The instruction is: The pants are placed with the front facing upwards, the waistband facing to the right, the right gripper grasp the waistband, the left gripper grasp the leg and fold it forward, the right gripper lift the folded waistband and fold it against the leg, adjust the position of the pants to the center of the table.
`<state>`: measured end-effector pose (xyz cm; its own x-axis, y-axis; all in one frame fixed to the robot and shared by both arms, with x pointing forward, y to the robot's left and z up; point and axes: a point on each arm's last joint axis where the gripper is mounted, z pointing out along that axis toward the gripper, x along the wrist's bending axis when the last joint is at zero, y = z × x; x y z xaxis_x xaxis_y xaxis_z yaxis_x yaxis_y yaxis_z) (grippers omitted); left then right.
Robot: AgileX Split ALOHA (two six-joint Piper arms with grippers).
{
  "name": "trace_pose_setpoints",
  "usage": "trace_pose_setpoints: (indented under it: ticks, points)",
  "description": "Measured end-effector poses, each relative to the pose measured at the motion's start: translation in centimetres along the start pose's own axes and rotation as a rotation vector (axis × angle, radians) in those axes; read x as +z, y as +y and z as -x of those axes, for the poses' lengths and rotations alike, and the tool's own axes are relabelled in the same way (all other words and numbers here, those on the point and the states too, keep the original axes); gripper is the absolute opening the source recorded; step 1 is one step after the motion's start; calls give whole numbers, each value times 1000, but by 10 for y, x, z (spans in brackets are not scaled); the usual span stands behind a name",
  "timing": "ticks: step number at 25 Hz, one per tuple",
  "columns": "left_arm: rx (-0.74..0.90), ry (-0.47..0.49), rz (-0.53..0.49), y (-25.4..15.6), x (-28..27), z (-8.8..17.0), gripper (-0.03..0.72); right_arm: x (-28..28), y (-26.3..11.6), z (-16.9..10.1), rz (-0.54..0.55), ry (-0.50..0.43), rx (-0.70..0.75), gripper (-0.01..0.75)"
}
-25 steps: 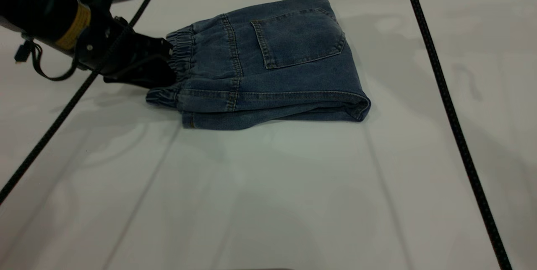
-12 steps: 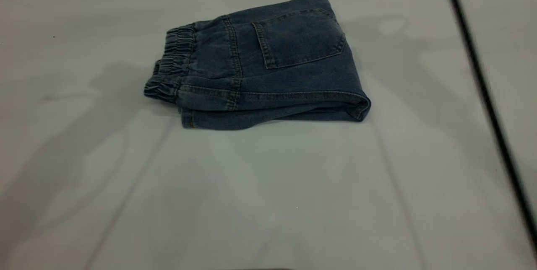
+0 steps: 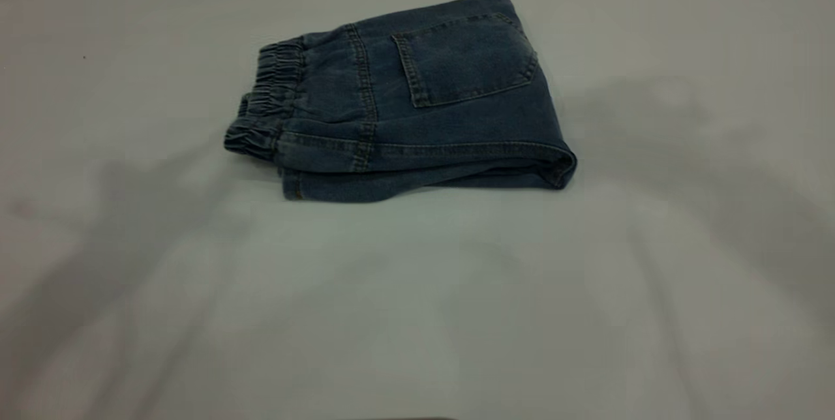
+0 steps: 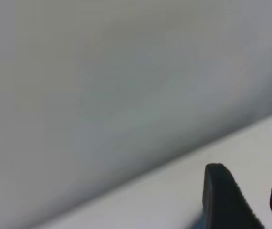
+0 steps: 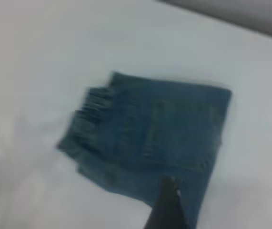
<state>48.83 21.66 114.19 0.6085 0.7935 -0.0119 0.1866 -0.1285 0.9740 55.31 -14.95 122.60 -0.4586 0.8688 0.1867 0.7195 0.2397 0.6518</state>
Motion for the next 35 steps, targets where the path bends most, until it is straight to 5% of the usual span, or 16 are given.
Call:
trace_pose_setpoints:
  ticks: [5,14,26,35]
  points:
    - [103,26,119,25,-37,16,240,-69,-37,-13,70,13,-55,503]
    - [213,70,210,38,-69,29,240,-137,-159,-19,91,-5,-78,483]
    - [307,93,251,9,-110,53,240,-99,-328,1,81,-47,-69,479]
    - [283,111,298,-19,-139,70,240,-83,-377,8,162,-52,-80,478]
